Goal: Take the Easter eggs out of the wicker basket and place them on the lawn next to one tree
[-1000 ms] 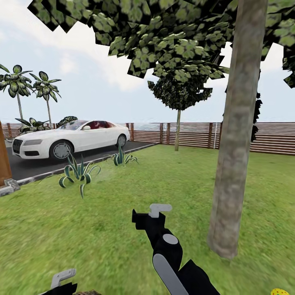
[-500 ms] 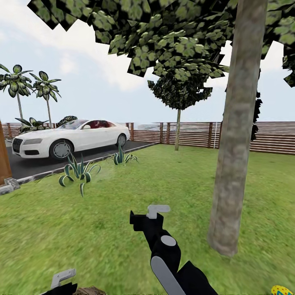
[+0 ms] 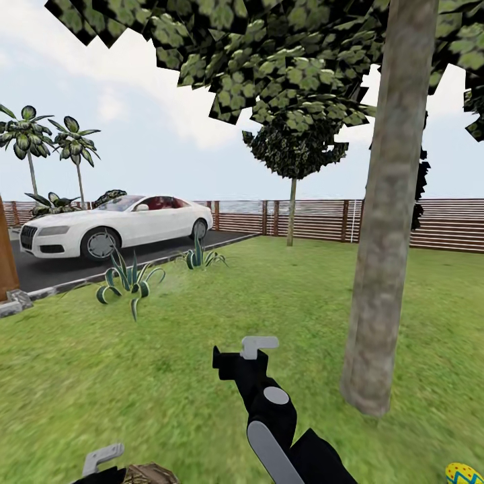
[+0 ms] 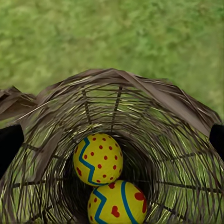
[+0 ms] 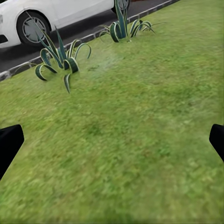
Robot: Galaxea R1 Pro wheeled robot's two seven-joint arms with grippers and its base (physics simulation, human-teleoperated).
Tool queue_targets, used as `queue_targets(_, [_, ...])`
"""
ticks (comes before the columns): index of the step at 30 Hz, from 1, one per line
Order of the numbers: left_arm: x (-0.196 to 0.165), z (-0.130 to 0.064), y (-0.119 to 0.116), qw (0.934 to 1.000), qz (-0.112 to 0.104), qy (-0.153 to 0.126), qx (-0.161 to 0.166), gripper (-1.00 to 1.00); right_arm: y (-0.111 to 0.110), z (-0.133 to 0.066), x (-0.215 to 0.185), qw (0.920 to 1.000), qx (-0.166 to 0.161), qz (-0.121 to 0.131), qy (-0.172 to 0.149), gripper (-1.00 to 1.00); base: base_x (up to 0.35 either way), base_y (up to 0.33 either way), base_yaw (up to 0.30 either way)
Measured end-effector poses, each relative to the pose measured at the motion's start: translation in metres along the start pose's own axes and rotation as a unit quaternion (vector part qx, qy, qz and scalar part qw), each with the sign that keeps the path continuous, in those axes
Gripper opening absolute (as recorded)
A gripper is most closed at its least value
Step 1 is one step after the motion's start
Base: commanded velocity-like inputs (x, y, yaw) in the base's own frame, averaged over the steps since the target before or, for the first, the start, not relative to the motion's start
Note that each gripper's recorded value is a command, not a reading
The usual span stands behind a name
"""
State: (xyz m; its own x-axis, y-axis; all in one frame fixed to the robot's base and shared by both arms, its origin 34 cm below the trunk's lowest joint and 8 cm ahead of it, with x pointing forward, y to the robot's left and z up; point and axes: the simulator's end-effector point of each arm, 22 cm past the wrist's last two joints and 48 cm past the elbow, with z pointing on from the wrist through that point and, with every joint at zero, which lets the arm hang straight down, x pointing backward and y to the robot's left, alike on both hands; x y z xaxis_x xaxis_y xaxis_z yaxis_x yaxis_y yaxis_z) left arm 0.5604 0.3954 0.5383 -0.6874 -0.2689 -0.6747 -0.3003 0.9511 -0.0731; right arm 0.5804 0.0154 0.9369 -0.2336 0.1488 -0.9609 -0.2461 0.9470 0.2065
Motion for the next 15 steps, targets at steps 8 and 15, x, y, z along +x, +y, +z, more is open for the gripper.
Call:
queue_targets(8, [0.013, 0.010, 0.002, 1.0000, 0.000, 0.001, 0.000, 1.00, -0.003, 0.001, 0.015, 1.0000, 0.000, 0.000, 0.000, 1.00, 0.000, 0.000, 0.000])
queue_targets(15, [0.024, 0.019, 0.004, 1.0000, 0.000, 0.001, 0.000, 1.00, -0.005, 0.001, 0.029, 1.0000, 0.001, 0.001, 0.000, 1.00, 0.000, 0.000, 0.000])
